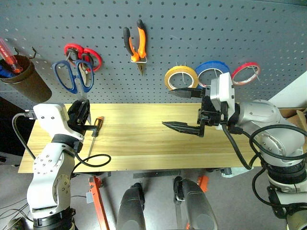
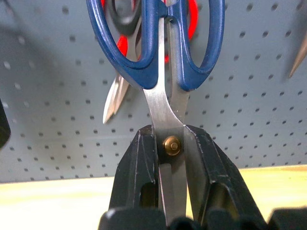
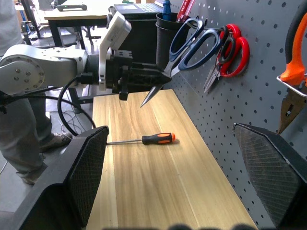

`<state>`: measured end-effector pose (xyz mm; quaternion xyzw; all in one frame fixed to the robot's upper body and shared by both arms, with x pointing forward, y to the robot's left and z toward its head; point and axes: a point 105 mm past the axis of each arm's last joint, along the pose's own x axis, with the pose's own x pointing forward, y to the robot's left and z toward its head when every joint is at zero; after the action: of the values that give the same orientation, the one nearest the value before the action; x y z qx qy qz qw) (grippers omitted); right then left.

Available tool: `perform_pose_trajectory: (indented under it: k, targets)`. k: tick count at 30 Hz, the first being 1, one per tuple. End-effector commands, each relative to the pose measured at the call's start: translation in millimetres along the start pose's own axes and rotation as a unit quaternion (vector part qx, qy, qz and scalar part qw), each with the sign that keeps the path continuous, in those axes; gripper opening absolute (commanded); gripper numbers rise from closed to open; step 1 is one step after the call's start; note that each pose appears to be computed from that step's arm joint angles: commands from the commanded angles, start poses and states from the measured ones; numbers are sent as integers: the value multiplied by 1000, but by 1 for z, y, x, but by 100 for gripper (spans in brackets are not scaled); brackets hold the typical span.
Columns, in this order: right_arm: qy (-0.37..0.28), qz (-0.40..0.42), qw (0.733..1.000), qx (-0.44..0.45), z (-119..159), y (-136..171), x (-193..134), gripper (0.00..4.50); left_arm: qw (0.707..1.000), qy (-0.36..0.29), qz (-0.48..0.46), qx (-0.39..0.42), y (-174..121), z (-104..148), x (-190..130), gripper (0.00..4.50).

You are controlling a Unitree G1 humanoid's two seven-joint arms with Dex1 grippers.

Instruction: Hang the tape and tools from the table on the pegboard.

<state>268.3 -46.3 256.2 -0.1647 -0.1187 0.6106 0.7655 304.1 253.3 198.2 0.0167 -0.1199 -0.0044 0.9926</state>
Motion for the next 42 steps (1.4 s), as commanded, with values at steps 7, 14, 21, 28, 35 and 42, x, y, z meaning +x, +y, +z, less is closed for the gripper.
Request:
perform_pose_trajectory:
  k: [7, 14, 21, 28, 35, 42]
  targets:
    - [-10, -2, 1000, -20, 8, 3, 1, 450, 1000, 0, -10, 9, 1, -1, 6, 117]
    - [0, -11, 1000, -8, 2, 2, -3, 450, 995, 89, 15, 51, 16, -39, -10, 344]
    - [94, -59, 990, 82, -35, -5, -6, 450, 945, 289, 81, 130, 53, -102, -37, 446]
    - [106, -62, 980, 155, -37, 4, 7, 450, 925, 352, 46, 136, 60, -114, -14, 446]
    - [111, -70, 979, 153, -38, 6, 14, 450, 923, 366, 17, 121, 58, -125, 20, 446]
    - [112, -74, 980, 147, -37, 7, 18, 450, 912, 395, -20, 108, 45, -147, 29, 446]
